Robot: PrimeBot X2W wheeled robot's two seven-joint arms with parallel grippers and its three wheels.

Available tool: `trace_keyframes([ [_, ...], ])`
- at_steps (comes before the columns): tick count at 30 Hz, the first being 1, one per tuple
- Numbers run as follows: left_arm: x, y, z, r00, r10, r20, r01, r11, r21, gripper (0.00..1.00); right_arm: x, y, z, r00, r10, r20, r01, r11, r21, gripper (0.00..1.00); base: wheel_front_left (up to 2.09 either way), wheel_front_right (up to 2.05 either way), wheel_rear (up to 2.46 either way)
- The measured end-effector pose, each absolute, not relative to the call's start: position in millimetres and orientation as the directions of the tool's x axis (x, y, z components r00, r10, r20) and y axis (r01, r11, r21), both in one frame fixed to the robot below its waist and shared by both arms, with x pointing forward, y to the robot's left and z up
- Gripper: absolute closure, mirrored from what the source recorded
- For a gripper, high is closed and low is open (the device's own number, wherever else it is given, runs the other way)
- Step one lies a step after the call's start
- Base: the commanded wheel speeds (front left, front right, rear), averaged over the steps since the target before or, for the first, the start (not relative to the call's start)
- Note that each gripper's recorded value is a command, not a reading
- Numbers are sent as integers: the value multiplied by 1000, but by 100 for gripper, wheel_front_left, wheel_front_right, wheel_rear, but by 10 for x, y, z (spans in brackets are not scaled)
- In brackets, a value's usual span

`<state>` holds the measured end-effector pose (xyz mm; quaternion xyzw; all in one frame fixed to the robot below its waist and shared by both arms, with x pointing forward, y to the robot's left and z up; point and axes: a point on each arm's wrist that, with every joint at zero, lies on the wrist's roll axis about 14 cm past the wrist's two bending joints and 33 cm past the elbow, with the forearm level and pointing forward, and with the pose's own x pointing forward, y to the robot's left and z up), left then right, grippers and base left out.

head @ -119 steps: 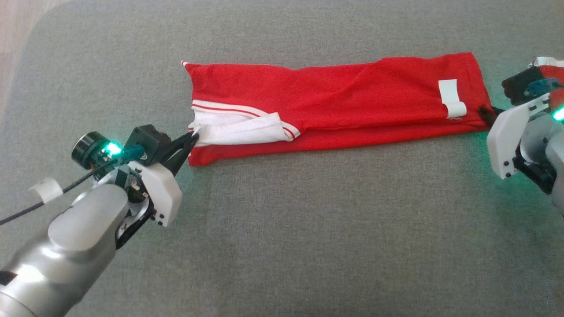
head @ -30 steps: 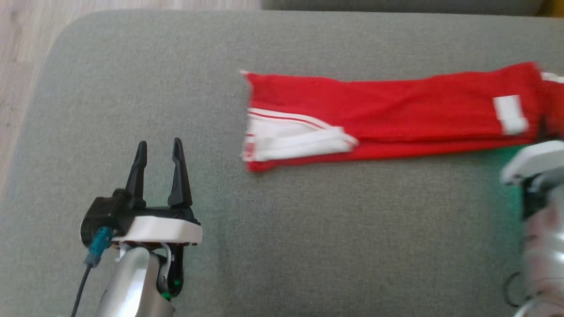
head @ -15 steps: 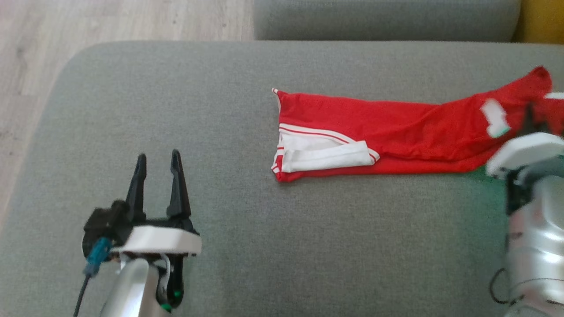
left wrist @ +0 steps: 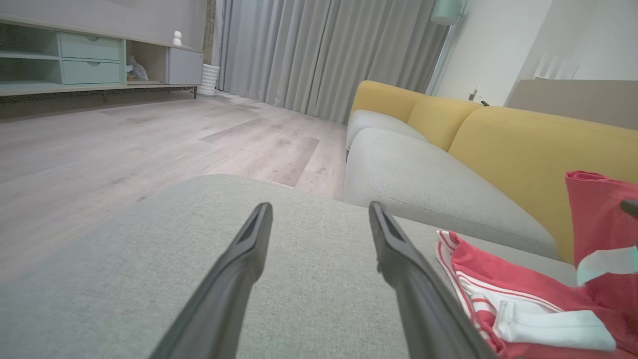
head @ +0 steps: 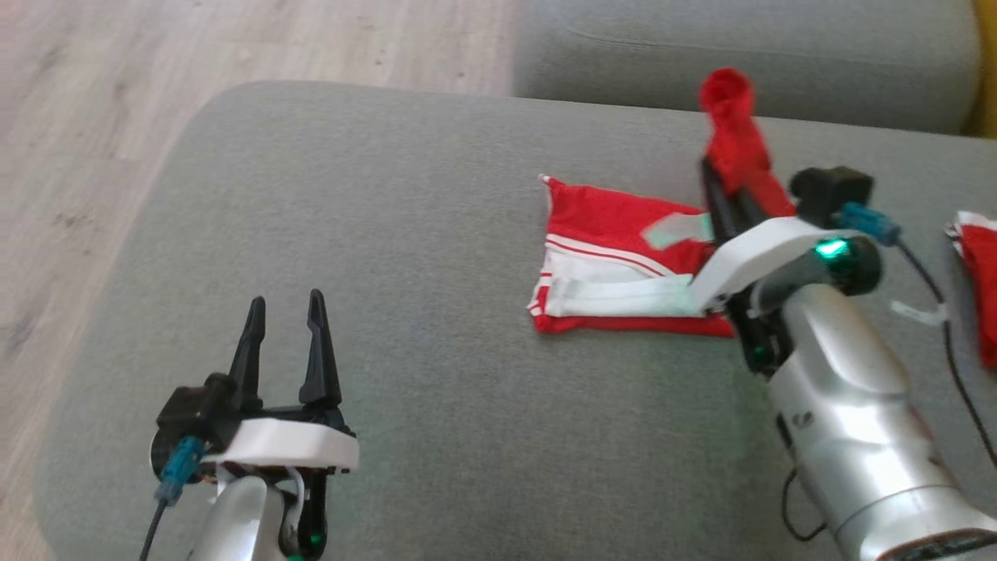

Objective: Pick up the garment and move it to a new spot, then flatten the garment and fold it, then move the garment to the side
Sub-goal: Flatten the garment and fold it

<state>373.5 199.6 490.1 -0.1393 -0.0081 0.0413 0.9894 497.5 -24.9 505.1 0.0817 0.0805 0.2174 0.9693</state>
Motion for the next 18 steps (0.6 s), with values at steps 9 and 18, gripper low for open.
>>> trace_keyframes([
  [9,3579,2211,4867,988,154,-10,-151,952,-268,0,4640,381,4678,772,597,-217,-558,801,219,100,0,0,0],
  [18,3507,2297,4740,981,188,-53,-196,942,-272,0,4470,603,4285,692,650,-314,-615,759,215,100,0,0,0],
])
